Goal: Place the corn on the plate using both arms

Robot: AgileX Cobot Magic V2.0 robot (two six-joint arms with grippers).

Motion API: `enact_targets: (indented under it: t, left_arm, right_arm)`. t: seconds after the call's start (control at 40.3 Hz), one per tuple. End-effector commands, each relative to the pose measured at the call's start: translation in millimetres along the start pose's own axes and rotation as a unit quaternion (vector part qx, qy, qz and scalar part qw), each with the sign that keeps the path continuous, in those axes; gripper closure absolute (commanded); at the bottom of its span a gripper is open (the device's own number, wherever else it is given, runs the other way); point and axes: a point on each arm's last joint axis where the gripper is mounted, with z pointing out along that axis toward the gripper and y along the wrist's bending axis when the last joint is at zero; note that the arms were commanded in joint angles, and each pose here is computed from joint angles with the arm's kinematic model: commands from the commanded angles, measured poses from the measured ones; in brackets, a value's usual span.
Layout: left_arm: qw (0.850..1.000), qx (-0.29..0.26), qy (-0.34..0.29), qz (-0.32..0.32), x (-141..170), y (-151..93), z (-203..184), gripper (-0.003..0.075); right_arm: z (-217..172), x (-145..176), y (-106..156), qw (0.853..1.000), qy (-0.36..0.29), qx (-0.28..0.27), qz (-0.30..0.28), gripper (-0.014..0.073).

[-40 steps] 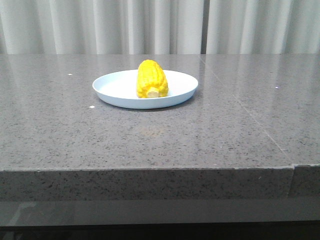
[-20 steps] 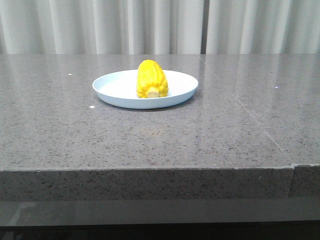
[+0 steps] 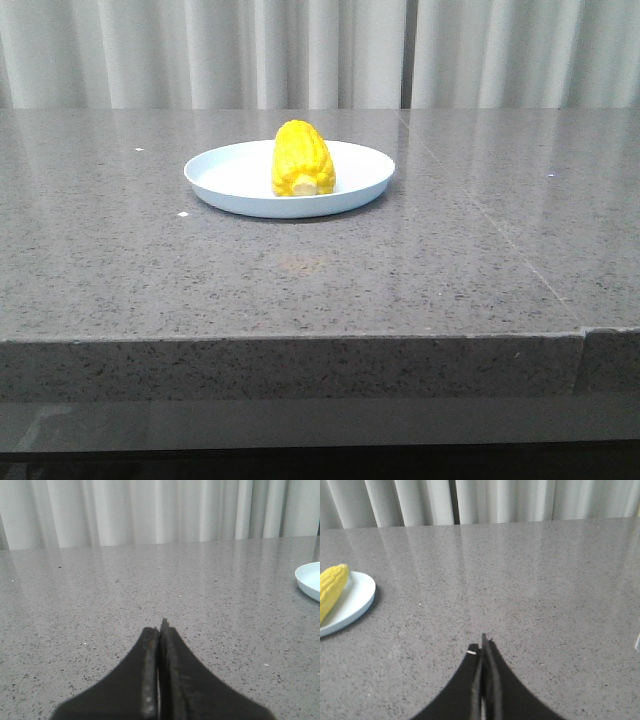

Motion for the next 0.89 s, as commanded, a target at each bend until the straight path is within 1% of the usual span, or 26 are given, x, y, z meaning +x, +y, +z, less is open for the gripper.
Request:
enact_targets:
  t: [0.0,0.074,0.174,0.322,0.446,0.471,0.496,0.868]
  left_arm:
    - [0.999,-0.001,-0.052,-0.004,-8,0,-2,0.0741]
    - [0.999,-0.001,-0.052,-0.004,-8,0,-2,0.0741]
    - [0.999,-0.001,-0.052,-0.004,-8,0,-2,0.0741]
    - [0.999,-0.001,-0.052,-0.004,-8,0,-2,0.0741]
    - [0.999,-0.001,-0.052,-0.004,-8,0,-2,0.0741]
    - [0.999,-0.001,-0.052,-0.004,-8,0,-2,0.0741]
    - [0.999,-0.001,-0.052,-0.004,-8,0,-2,0.0741]
    - [0.999,-0.001,-0.052,-0.004,-8,0,-2,0.0741]
  right_arm:
    - [1,-4,2,0.998,-0.063,-0.013,-0.020,0.0717]
    - [3,9,1,0.996,-0.082,-0.018,-0.023,0.0717]
    - [5,31,-2,0.996,-0.089,-0.009,-0.012,0.0717]
    - [9,65,-7,0.998,-0.062,0.004,0.000,0.0717]
    - [9,84,-8,0.998,-0.058,0.002,0.015,0.0717]
    - [9,85,-9,0.998,-0.059,0.002,0.020,0.0717]
    - [8,88,-8,0.999,-0.045,0.001,0.023,0.0717]
    - [7,88,-8,0.999,-0.046,0.000,0.023,0.0717]
